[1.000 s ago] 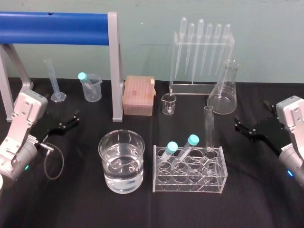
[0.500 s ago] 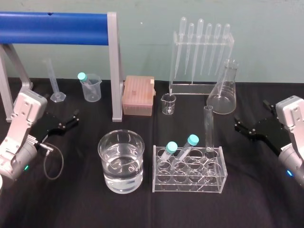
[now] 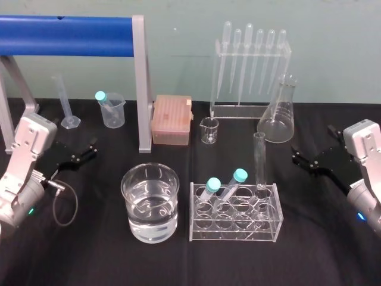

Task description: Hold the test tube with one hand and immerse one end into the beaker, then return it to the test tube rack.

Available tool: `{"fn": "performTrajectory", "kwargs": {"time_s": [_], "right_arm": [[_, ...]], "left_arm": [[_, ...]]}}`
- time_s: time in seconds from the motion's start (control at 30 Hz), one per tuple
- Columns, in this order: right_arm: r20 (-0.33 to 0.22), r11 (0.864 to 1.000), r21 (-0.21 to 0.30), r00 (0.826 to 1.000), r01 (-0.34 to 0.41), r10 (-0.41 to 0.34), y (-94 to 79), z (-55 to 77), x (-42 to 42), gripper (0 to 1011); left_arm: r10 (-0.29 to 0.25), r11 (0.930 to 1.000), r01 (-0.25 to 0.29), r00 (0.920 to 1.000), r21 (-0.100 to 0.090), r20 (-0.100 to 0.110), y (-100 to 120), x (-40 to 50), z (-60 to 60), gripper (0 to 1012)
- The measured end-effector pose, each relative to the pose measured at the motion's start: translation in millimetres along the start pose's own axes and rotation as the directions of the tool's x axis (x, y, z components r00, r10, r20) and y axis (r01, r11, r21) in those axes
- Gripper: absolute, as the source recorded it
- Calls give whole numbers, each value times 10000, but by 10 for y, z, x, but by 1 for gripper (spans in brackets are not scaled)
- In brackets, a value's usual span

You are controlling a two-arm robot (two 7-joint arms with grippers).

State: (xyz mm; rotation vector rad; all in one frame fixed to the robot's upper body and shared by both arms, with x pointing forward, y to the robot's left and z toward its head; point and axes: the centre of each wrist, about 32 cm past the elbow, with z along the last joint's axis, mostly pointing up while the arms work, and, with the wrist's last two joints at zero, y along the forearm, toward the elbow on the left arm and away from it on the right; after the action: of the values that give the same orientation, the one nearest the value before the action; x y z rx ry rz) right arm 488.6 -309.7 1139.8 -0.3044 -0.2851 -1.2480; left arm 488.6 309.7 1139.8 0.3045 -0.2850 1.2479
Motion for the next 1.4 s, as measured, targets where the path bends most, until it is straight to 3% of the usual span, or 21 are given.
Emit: {"fn": "performTrajectory", "kwargs": {"time_s": [0.6, 0.7, 0.83, 1.0, 1.1, 1.13, 1.17, 1.27, 1.4], "right_arm": [[-26, 10000, 2, 9999, 98, -98, -4, 16, 31, 1002], [-362, 9998, 133, 9992, 167, -162, -20, 63, 96, 1002], [-1296, 9987, 501, 9916, 46, 20, -69, 161, 232, 1002], [-2264, 9905, 1281, 9708, -508, 791, -143, 324, 401, 1002], [-2461, 9766, 1894, 9580, -1014, 1472, -192, 424, 460, 1002], [-2445, 9660, 2224, 9517, -1316, 1859, -215, 472, 483, 1002], [-2445, 9660, 2224, 9517, -1316, 1859, -215, 472, 483, 1002], [-2202, 9313, 2943, 9330, -2145, 2845, -256, 572, 518, 1002], [-1760, 8876, 3447, 9077, -3057, 3810, -273, 637, 535, 1002]], "left_arm": [[0, 10000, 0, 10000, -1, 0, 0, 0, 0, 1000], [0, 10000, 0, 10000, 0, 0, 0, 0, 0, 1000], [0, 10000, 0, 10000, -1, 1, 0, 0, 0, 1000], [0, 10000, 0, 10000, 0, 0, 0, 0, 0, 1000], [1, 10000, -1, 10000, 0, 1, 0, 0, 0, 1000], [1, 10000, -1, 10000, -1, 0, 0, 0, 0, 1000], [1, 10000, -1, 10000, 0, 1, 0, 0, 0, 1000], [0, 10000, 0, 10000, 0, 1, 0, 0, 0, 1000], [0, 10000, 0, 10000, 0, 0, 0, 0, 0, 1000]]}}
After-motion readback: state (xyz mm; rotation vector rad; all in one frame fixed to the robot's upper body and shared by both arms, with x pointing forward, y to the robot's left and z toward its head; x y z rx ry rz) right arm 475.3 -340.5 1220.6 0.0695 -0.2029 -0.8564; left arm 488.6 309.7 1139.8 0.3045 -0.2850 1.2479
